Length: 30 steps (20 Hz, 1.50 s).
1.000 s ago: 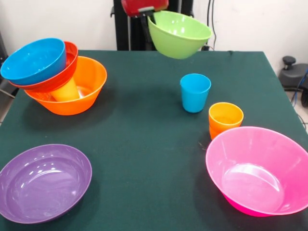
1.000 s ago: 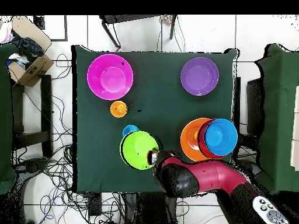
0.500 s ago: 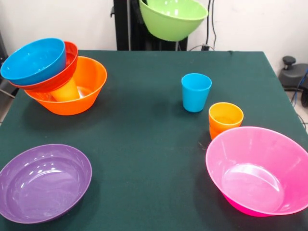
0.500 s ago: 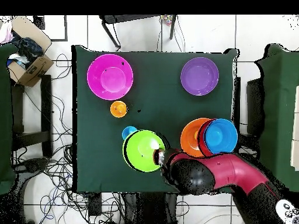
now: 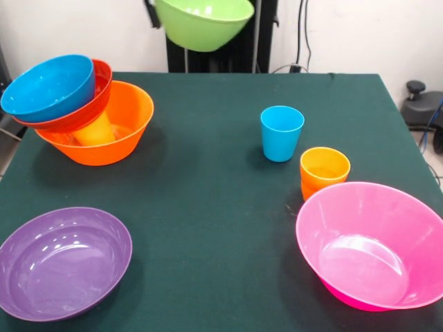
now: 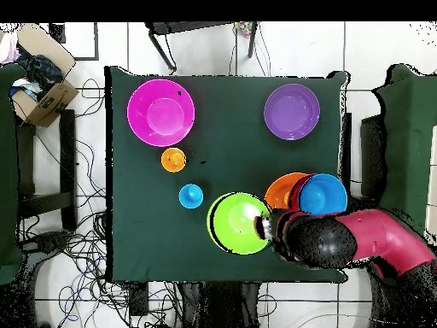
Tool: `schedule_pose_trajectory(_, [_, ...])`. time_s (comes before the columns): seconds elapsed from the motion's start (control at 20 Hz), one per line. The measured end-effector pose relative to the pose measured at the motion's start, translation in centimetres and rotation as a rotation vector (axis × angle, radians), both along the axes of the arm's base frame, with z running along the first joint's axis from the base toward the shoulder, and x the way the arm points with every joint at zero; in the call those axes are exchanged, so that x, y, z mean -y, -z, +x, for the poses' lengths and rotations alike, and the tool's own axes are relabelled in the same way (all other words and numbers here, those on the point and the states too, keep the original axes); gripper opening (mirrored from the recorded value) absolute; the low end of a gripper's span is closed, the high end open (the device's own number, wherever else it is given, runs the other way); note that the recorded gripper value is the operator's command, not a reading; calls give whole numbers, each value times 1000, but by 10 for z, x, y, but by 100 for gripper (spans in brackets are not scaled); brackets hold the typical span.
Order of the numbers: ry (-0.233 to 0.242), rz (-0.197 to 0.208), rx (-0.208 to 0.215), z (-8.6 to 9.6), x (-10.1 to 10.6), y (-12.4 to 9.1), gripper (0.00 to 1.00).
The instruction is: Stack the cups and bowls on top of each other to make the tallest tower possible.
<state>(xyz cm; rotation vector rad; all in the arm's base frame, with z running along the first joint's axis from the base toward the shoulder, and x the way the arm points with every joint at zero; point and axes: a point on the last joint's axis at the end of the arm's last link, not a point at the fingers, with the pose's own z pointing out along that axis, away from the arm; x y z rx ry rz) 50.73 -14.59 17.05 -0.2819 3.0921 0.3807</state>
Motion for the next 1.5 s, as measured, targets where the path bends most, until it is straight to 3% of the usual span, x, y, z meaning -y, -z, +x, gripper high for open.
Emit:
schedule_pose_trajectory(0.3, [-168,29,91,13,56,-1,0])
schedule_pose_trajectory(0.8, [-323,61,178,19,127,-6,0])
schedule_pose_trajectory(1.15, [-368,94,216,30,156,-5,0])
schedule_pose_trajectory(1.5, [-383,122,296,54,184,4,0])
